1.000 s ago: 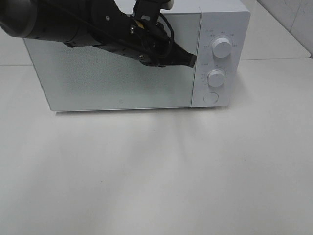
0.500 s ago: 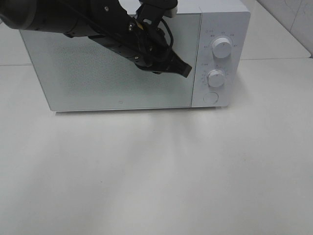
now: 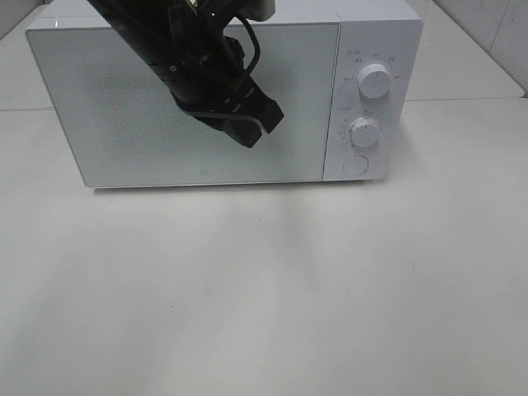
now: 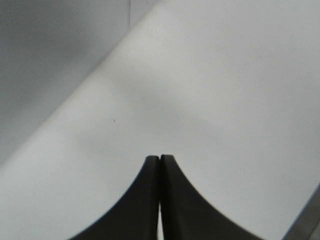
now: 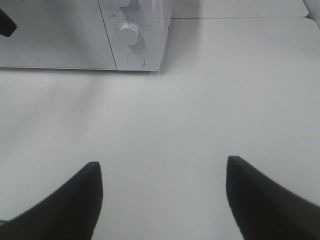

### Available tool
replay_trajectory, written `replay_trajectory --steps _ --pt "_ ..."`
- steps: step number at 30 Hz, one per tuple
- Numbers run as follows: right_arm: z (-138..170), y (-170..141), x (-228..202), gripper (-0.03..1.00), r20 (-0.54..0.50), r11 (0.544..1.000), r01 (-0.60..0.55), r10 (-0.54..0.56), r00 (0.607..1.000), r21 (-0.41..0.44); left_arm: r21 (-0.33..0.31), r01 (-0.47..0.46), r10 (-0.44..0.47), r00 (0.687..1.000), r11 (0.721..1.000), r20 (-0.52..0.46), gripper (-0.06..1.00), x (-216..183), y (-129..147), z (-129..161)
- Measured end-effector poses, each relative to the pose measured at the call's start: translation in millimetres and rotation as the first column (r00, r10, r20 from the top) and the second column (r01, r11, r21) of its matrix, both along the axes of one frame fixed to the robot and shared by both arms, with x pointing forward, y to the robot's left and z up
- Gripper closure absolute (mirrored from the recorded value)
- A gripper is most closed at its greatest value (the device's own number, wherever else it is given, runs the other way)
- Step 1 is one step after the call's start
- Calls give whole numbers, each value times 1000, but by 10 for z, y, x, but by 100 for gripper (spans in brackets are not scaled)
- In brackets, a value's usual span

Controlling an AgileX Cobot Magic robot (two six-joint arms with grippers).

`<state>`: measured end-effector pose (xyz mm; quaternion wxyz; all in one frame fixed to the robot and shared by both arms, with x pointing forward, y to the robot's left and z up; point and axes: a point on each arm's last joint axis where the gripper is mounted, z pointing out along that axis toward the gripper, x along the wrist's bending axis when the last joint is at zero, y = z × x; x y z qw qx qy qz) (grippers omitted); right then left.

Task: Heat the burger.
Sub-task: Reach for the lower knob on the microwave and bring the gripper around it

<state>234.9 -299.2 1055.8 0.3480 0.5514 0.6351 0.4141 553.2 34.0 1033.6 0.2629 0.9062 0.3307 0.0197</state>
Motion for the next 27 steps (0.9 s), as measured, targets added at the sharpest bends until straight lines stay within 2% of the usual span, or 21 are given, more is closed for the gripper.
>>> replay_trajectory --steps 1,3,4,6,7,10,11,15,21,23,26,27 --pt "0 0 0 31 0 1000 0 0 1000 0 23 -8 9 999 1000 -52 94 -73 46 56" --pt "0 0 0 31 0 1000 0 0 1000 0 34 -12 14 997 999 -70 94 -97 65 74" --pt "0 0 0 31 0 1000 0 0 1000 0 71 -18 26 994 997 -104 94 -151 118 114" --pt "0 0 0 31 0 1000 0 0 1000 0 88 -19 29 993 996 -114 94 -169 139 125" --pt "0 0 0 31 0 1000 0 0 1000 0 135 -24 42 990 991 -135 94 -202 192 143" --pt "0 0 0 31 0 1000 0 0 1000 0 159 -27 51 988 987 -144 94 -218 220 153" --pt "0 0 0 31 0 1000 0 0 1000 0 200 -31 63 986 979 -153 94 -242 268 170" --pt "0 0 0 31 0 1000 0 0 1000 -1 264 -43 81 987 964 -137 94 -290 373 266" --pt "0 0 0 31 0 1000 0 0 1000 -1 272 -78 109 989 959 -101 94 -292 453 365" --pt "0 0 0 31 0 1000 0 0 1000 -1 267 -133 163 982 954 -93 94 -245 614 416" --pt "0 0 0 31 0 1000 0 0 1000 -1 267 -150 181 979 952 -94 94 -236 676 418" --pt "0 0 0 31 0 1000 0 0 1000 -1 271 -183 216 971 945 -97 94 -229 816 423"
